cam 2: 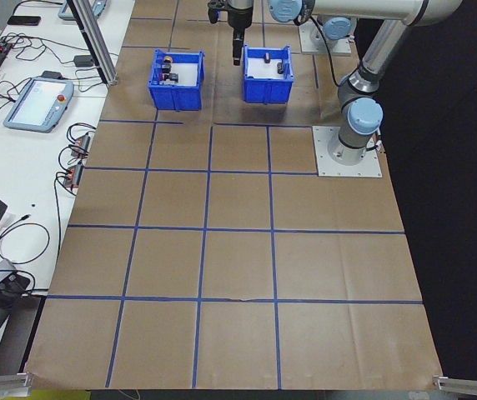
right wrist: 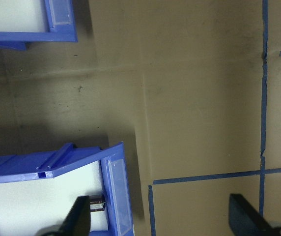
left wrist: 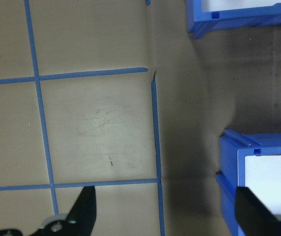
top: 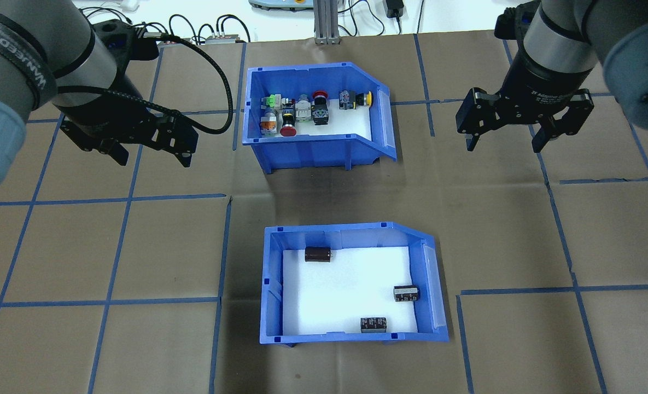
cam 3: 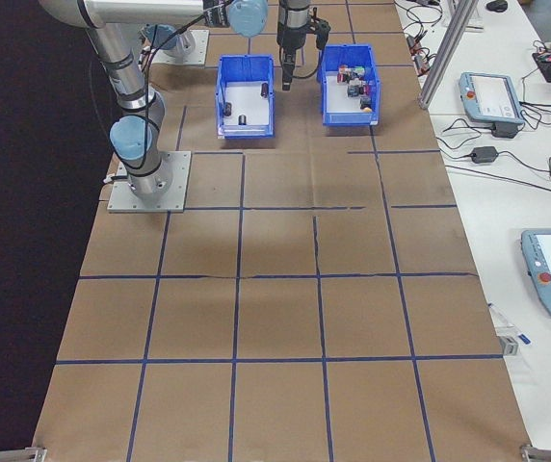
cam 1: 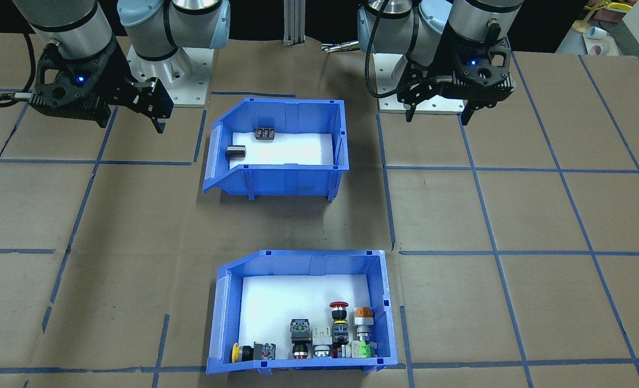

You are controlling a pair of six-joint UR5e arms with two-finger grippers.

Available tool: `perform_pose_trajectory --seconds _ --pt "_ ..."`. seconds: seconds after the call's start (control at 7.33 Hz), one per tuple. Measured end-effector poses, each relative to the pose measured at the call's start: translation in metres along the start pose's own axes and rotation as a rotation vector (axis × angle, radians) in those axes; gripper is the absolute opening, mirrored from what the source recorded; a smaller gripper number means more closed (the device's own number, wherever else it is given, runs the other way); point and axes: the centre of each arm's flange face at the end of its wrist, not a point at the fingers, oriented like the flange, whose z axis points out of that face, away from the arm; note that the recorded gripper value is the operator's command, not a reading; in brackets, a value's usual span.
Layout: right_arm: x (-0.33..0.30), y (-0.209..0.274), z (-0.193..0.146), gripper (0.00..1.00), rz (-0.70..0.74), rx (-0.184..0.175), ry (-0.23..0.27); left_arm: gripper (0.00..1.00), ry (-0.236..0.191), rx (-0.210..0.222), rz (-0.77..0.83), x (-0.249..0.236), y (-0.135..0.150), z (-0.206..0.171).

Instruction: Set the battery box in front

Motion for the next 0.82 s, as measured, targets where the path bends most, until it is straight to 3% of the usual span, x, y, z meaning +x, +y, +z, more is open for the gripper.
perform_pose_trajectory --seconds 0.82 --pt "0.0002 -0.0004 -0.0001 1.0 0.0 0.001 0.003 0.99 0.006 0.002 -0.003 0.0003 -0.0058 0.0047"
